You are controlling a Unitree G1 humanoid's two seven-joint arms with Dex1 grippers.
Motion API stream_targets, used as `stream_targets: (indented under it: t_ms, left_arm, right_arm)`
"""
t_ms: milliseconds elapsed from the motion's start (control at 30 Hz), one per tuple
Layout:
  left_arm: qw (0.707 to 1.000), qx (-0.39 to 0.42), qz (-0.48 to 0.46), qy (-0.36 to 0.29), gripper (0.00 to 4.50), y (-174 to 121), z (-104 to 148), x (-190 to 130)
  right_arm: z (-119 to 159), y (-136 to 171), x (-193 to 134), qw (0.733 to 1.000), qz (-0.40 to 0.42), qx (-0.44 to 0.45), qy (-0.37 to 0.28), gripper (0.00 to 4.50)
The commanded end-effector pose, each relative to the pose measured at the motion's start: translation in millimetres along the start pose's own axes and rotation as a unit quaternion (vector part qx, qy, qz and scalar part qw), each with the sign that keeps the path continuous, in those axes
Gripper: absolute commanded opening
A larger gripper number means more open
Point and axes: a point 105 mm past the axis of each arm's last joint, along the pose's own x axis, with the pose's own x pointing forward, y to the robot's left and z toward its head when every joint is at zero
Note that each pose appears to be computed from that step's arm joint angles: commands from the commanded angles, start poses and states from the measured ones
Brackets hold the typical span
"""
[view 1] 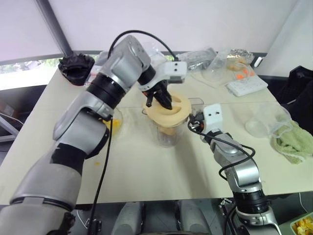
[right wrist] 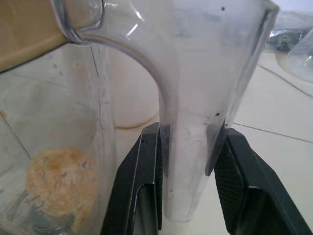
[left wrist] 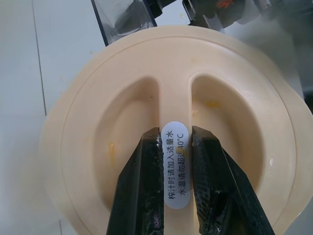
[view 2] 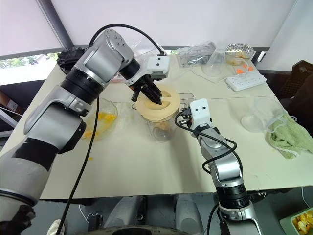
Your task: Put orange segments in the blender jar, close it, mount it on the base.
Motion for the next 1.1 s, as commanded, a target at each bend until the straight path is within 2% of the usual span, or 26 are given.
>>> stream_targets:
  t_ms: [33,300,700,900,967,1000,1100]
  left_arm:
    - [0.99,-0.092,0.046,0.094,0.21,6,-57,16]
    - [0.97,-0.202,0.115,0.076,0.21,14,-56,10]
    - [0.959,-0.243,0.15,0.004,0.21,20,-35,-8]
    - [0.961,-0.232,0.148,-0.033,3.2,18,-24,-12]
    - [0.963,-0.217,0.147,-0.067,4.17,18,-13,-17]
    - [0.964,-0.208,0.146,-0.081,4.41,18,-8,-21]
    - [0.959,-0.207,0.144,-0.126,4.41,18,6,-32]
  right_arm:
    - [37,-12,-6,0.996,-0.031,-0.039,-0.073,0.87]
    - [42,-16,-3,0.994,-0.037,-0.055,-0.085,0.87]
    - [40,-16,0,0.994,-0.027,-0.067,-0.083,0.87]
    - [38,-15,1,0.994,-0.019,-0.074,-0.08,0.88]
    - [37,-15,1,0.994,-0.018,-0.074,-0.079,0.88]
    - [36,-15,1,0.994,-0.018,-0.073,-0.077,0.88]
    - [32,-16,1,0.995,-0.019,-0.071,-0.074,0.88]
